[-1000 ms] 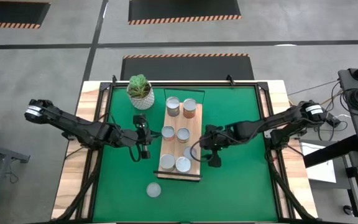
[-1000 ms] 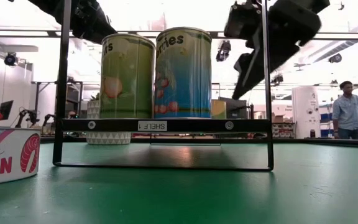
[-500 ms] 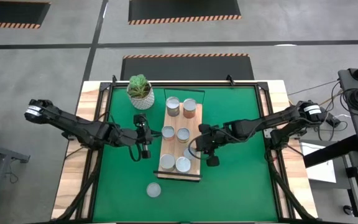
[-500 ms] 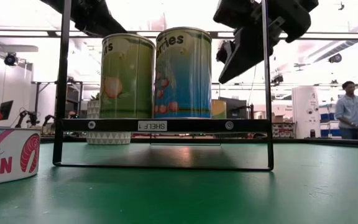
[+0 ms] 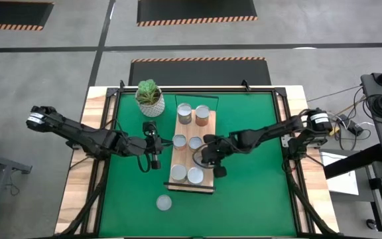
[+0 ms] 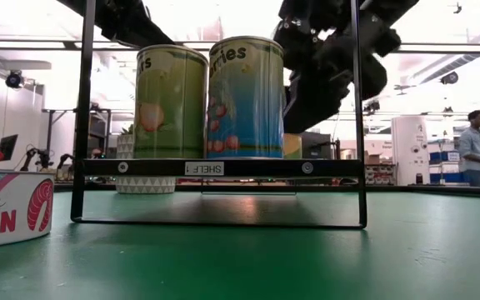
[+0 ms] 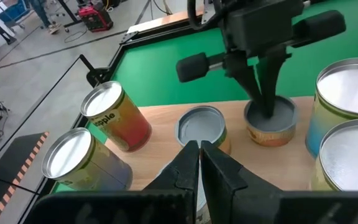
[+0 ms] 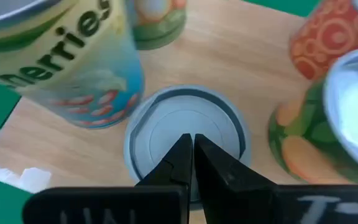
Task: Pick and place cans onto a shelf
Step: Put the canned mushroom on the shelf
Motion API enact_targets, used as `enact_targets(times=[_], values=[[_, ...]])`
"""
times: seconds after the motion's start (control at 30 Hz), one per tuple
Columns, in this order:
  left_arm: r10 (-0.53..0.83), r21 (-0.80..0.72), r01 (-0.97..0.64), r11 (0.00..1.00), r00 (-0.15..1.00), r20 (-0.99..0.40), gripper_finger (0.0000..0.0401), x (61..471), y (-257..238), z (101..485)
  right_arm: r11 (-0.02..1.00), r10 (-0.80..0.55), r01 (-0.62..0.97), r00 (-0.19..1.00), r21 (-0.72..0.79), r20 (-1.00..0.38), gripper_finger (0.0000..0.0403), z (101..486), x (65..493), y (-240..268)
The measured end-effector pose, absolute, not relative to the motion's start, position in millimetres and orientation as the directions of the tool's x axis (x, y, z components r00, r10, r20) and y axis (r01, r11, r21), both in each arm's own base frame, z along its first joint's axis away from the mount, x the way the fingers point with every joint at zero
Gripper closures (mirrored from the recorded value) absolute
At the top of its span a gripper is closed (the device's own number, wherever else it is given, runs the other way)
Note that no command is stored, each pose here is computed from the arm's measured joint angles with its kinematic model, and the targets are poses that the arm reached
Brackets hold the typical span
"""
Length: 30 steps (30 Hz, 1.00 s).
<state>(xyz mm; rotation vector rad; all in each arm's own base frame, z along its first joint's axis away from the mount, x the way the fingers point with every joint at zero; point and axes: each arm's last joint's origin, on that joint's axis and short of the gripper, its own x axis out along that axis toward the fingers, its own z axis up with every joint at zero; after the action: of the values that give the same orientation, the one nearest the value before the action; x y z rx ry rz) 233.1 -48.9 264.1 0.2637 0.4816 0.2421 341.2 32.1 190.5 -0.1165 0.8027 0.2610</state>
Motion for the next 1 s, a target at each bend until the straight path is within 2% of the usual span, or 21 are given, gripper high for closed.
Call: enact_targets(times=[0.27, 0.47, 0.63, 0.73, 1.0], values=[[0.29, 0.275, -0.183, 0.944, 0.859, -0.422, 0.0401, 233, -49, 264, 0.983, 0.151, -0.183, 0.672, 0.035, -0.725, 0.0394, 188, 344, 14], [0.291, 0.271, -0.187, 0.944, 0.858, -0.423, 0.0401, 233, -49, 264, 0.982, 0.156, -0.186, 0.695, 0.033, -0.702, 0.0394, 221, 325, 14], [0.294, 0.288, -0.181, 0.94, 0.857, -0.423, 0.0401, 233, -48, 264, 0.983, 0.159, -0.175, 0.635, 0.059, -0.756, 0.0394, 238, 296, 13], [0.301, 0.293, -0.186, 0.938, 0.855, -0.423, 0.0401, 234, -46, 264, 0.976, 0.197, -0.194, 0.626, 0.094, -0.754, 0.0394, 235, 288, 14], [0.328, 0.303, -0.213, 0.929, 0.854, -0.405, 0.0401, 236, -38, 266, 0.962, 0.233, -0.258, 0.629, 0.083, -0.742, 0.0394, 196, 291, 15]])
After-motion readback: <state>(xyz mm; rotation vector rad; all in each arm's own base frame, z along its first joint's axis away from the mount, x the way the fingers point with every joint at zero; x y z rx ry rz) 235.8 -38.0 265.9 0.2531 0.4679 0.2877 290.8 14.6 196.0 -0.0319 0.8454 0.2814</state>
